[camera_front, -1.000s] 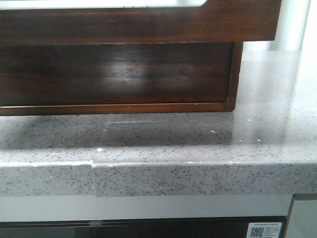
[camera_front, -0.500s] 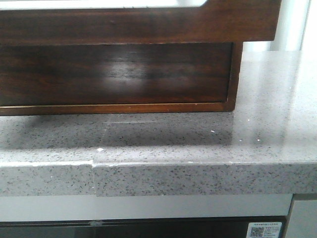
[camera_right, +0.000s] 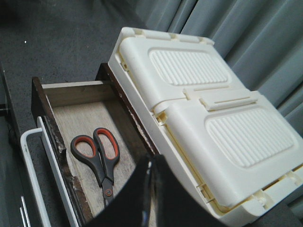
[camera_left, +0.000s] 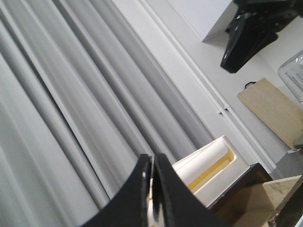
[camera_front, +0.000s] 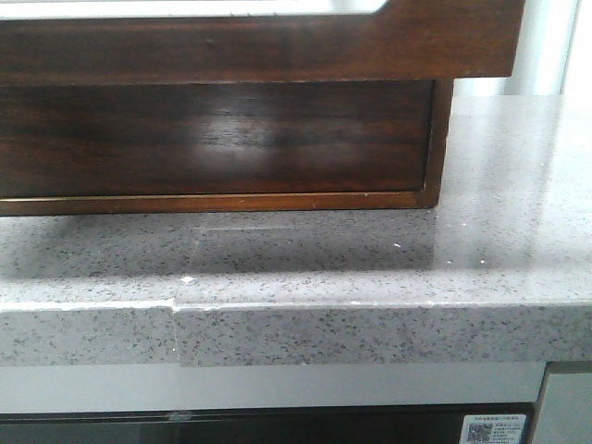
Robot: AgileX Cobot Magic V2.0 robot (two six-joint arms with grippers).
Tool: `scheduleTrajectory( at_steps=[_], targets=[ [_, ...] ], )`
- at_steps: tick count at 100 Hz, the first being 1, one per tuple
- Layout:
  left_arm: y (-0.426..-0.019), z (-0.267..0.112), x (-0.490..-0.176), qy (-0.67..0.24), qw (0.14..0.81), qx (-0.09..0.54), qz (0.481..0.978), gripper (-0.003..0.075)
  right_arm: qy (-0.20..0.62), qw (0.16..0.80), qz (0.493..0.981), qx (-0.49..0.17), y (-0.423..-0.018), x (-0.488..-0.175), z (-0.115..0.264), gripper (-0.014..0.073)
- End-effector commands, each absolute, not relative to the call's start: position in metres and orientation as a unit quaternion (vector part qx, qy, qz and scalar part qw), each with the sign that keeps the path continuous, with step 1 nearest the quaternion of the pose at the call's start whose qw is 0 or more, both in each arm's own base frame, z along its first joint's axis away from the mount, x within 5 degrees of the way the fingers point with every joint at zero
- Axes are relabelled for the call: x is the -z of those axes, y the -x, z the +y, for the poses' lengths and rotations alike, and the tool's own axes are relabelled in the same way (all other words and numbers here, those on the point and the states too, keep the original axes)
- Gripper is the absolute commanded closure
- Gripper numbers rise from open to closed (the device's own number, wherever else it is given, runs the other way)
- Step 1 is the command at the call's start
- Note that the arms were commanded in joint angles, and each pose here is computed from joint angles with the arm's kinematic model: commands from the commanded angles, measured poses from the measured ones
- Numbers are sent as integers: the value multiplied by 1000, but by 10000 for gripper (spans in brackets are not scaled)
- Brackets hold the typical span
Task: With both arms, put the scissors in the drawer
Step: 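Lower the scissors into the open drawer and open the right gripper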
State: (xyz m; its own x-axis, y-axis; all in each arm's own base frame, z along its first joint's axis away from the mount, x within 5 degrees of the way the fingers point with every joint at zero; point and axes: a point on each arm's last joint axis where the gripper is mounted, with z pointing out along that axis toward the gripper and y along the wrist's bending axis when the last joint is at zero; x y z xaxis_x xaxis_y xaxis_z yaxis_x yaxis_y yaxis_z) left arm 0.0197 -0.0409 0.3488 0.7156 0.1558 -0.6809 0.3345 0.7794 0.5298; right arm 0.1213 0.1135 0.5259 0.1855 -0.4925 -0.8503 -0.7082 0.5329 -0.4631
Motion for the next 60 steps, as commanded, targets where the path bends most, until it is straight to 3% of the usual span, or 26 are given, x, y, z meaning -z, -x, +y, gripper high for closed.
scheduleTrajectory(
  at_steps=[1, 30, 60],
  targets=[
    [-18, -38, -351, -299, 868, 85, 388, 742, 439, 667, 595, -92, -103, -538, 96, 645],
    [-29, -38, -313, -267, 839, 135, 454, 742, 395, 725, 554, -104, -60, -486, 58, 645],
    [-45, -42, -260, -274, 790, 130, 533, 742, 377, 722, 567, -120, -37, -384, 37, 645]
  ],
)
